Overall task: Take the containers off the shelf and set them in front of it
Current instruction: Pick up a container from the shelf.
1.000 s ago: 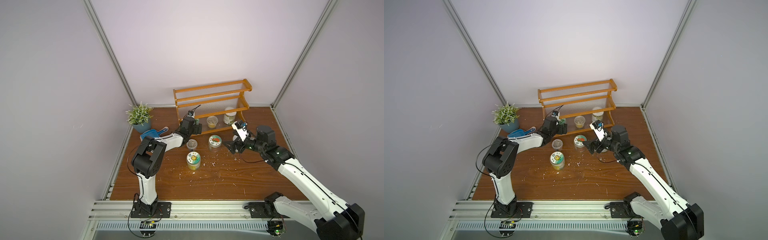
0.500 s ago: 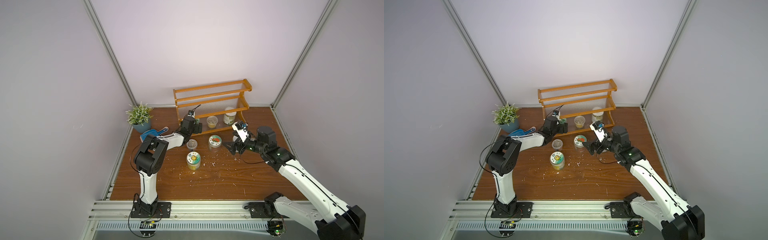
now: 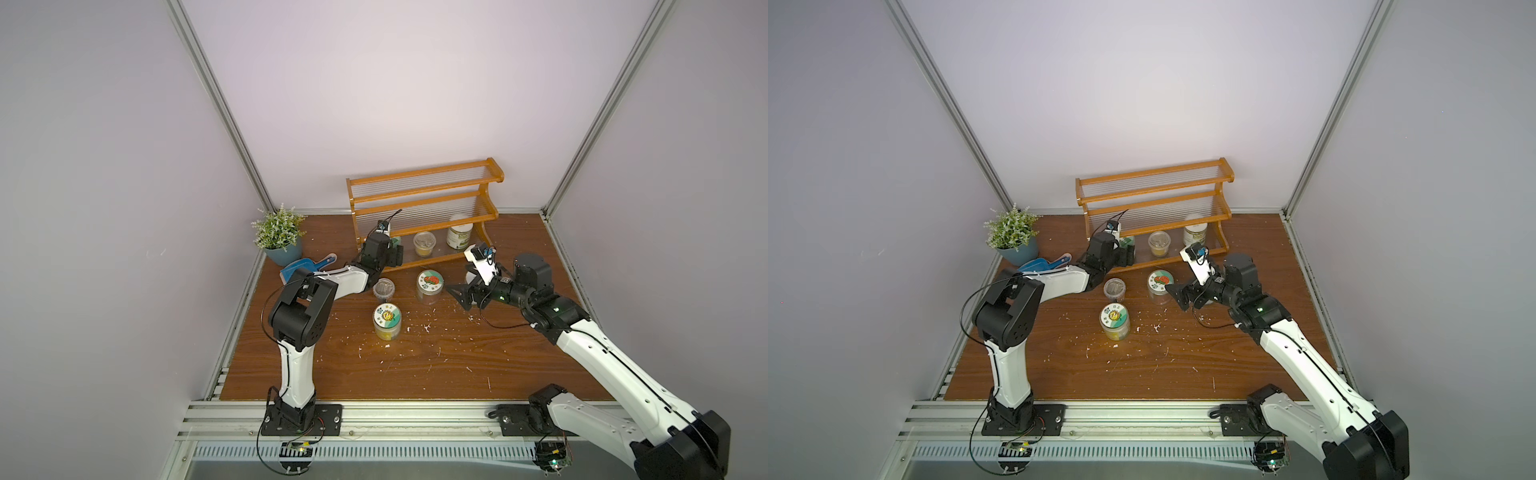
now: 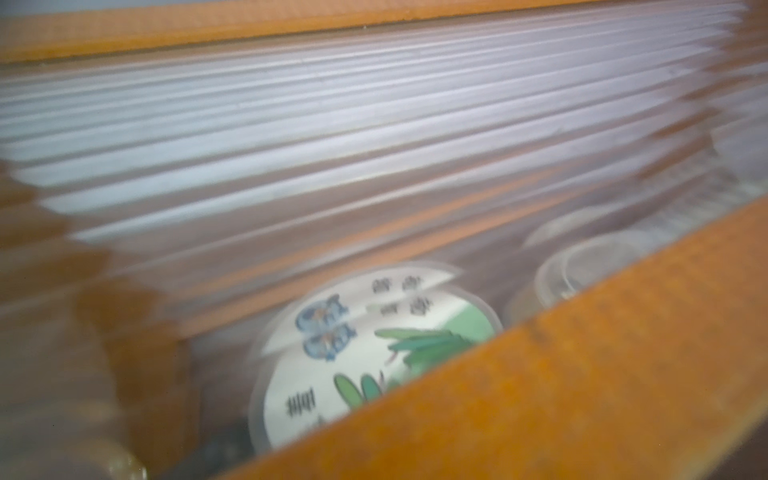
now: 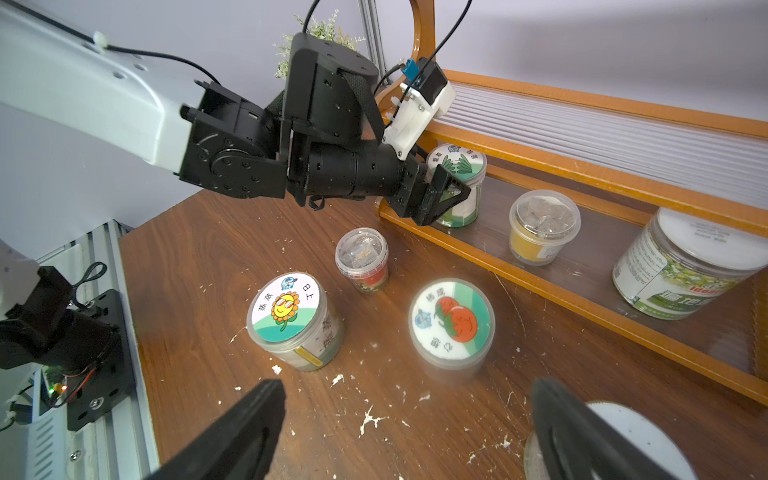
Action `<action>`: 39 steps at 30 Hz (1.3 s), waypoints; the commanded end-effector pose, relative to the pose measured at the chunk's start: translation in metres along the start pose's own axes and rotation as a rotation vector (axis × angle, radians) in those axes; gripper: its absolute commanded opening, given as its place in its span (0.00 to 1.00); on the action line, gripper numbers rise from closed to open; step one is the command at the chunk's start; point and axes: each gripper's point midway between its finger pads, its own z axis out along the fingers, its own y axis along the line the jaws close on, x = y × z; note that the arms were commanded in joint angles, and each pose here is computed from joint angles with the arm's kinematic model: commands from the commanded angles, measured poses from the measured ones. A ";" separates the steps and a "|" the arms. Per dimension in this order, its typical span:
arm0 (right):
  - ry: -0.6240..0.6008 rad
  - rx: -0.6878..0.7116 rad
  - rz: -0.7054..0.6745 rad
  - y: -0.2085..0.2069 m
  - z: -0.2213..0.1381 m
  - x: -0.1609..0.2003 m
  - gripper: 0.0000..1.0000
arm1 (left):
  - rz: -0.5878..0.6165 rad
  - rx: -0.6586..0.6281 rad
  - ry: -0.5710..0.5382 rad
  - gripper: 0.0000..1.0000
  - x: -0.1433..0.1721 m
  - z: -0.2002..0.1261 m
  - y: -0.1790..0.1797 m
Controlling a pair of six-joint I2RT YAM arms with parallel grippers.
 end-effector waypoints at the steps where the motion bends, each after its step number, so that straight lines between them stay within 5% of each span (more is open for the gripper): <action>1: -0.063 -0.015 -0.015 0.004 -0.006 -0.015 0.99 | 0.007 0.016 -0.069 0.89 -0.028 -0.015 0.000; 13: -0.077 -0.017 -0.018 0.005 -0.008 -0.018 0.99 | -0.002 0.068 -0.096 0.89 -0.049 -0.042 -0.012; 39: -0.076 -0.038 -0.016 0.008 -0.007 -0.015 0.99 | 0.024 0.008 0.015 1.00 -0.021 -0.053 0.000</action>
